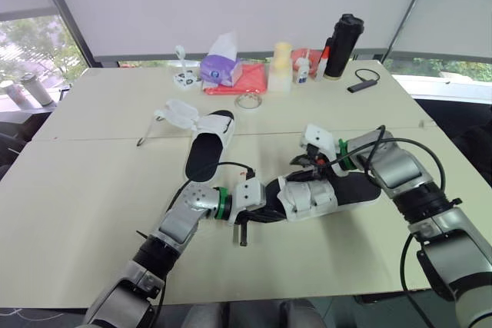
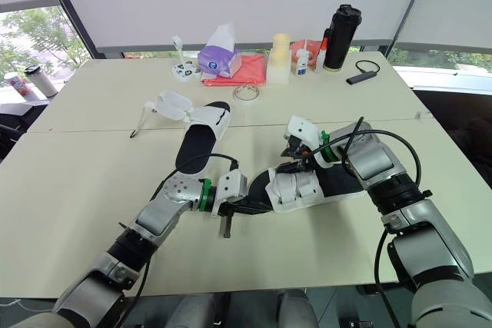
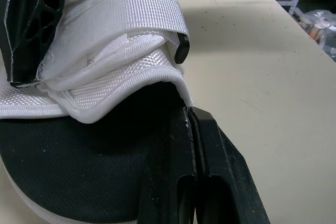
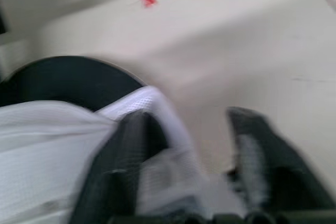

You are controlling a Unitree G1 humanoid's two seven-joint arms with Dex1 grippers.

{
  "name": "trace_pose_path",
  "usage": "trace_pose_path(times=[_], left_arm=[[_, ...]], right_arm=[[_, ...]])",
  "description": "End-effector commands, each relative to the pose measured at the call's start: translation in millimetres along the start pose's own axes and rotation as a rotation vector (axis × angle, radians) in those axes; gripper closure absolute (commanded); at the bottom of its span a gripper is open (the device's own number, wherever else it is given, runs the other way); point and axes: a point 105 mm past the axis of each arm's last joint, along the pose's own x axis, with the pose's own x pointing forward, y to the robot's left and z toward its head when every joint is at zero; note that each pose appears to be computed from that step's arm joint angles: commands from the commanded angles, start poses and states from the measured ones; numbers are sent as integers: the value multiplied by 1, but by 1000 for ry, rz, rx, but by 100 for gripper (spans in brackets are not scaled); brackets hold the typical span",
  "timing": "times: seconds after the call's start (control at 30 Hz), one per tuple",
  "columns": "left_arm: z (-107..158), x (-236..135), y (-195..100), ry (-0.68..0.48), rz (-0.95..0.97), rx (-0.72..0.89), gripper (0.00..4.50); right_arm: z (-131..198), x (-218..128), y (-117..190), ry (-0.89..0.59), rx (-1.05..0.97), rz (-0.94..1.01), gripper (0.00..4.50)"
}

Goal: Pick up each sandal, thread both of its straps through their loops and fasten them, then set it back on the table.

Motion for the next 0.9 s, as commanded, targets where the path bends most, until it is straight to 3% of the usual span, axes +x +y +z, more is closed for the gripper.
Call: trace_pose_path(times=[0.03,0.33,0.47,0.53,0.77,0.9], left_arm=[[-27,5,-16,97,-62,-64,450],[-26,5,-16,92,-56,-69,450],[-22,4,-10,69,-14,-44,450],[-17,-1,-2,38,36,-50,450],[11,-20,9,-46,124,-43,450],[26,-31,12,-83,161,-50,450]], right_arm=[[-14,-1,-14,63,2,-93,101],[11,-6,-40,-35,-24,-242,101],[46,-40,-50,-178,-72,-300,101],[63,-64,-45,-245,-206,-342,101],[50,-90,-31,-160,-476,-458,101],[30,-91,-14,-62,-656,-420,101]])
